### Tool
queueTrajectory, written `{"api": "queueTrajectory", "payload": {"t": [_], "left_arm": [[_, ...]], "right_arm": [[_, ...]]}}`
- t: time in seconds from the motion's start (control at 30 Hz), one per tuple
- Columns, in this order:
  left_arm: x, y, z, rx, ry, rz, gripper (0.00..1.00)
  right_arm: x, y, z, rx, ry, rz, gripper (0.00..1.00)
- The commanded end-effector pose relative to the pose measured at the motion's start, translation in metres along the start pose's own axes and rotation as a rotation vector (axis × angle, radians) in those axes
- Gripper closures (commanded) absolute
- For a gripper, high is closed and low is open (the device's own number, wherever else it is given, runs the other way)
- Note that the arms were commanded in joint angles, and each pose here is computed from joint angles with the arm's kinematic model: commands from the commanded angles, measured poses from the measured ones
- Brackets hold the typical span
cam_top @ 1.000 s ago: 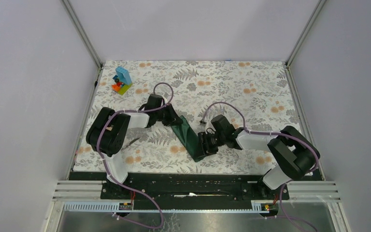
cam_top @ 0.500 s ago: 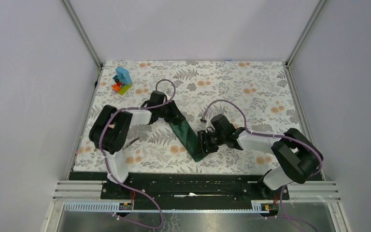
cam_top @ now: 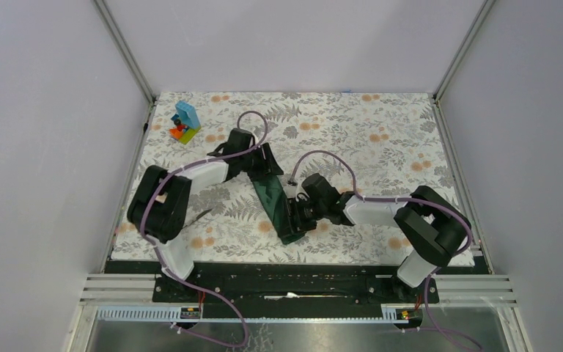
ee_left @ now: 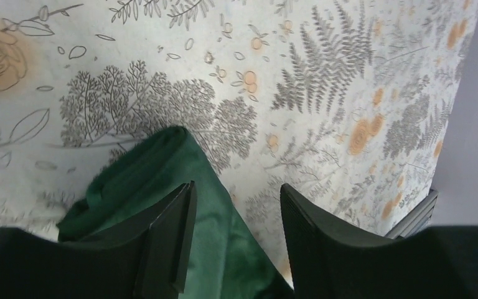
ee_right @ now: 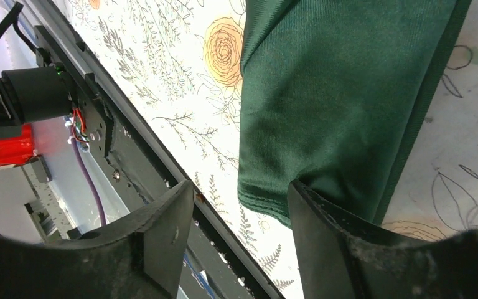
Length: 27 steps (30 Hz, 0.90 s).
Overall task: Fold the napkin into a case and place the utensils inside
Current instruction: Smooth out the smaller rectangle-folded napkin at the center of the board, then move the smaller rectangle folded napkin to the center of the board.
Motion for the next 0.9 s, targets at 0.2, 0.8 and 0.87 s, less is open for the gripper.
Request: {"api": "queueTrajectory", "payload": {"t": [0.2,0.8,0.87], "left_arm": [[0.009,-0.093,-0.037,0.0,0.127,-0.128,0.4],[-0.013,-0.217,-0.048,0.194,0.177,-0.328,0.35],[-0.016,-0.222,-0.049,0.192,0.175,-0.332,0.35]], "right_arm": [[0.008,-0.02,-0.006,-0.218,-0.154,-0.033,0.26],[0.097,0.097,0.046,-0.034,-0.011,-0.192,0.35],[0.108,0.114,0.059,-0.01,0.025,-0.214,0.34]]}}
Point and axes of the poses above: each gripper's point midway between its finger pads, its own y axis out along the fingers, its own z axis along the line the jaws close on, x = y × z, the point moved 9 cm from there along -y, back along the fingers, and after that the axes turned 13 degrees about y, right-handed, at the moved point
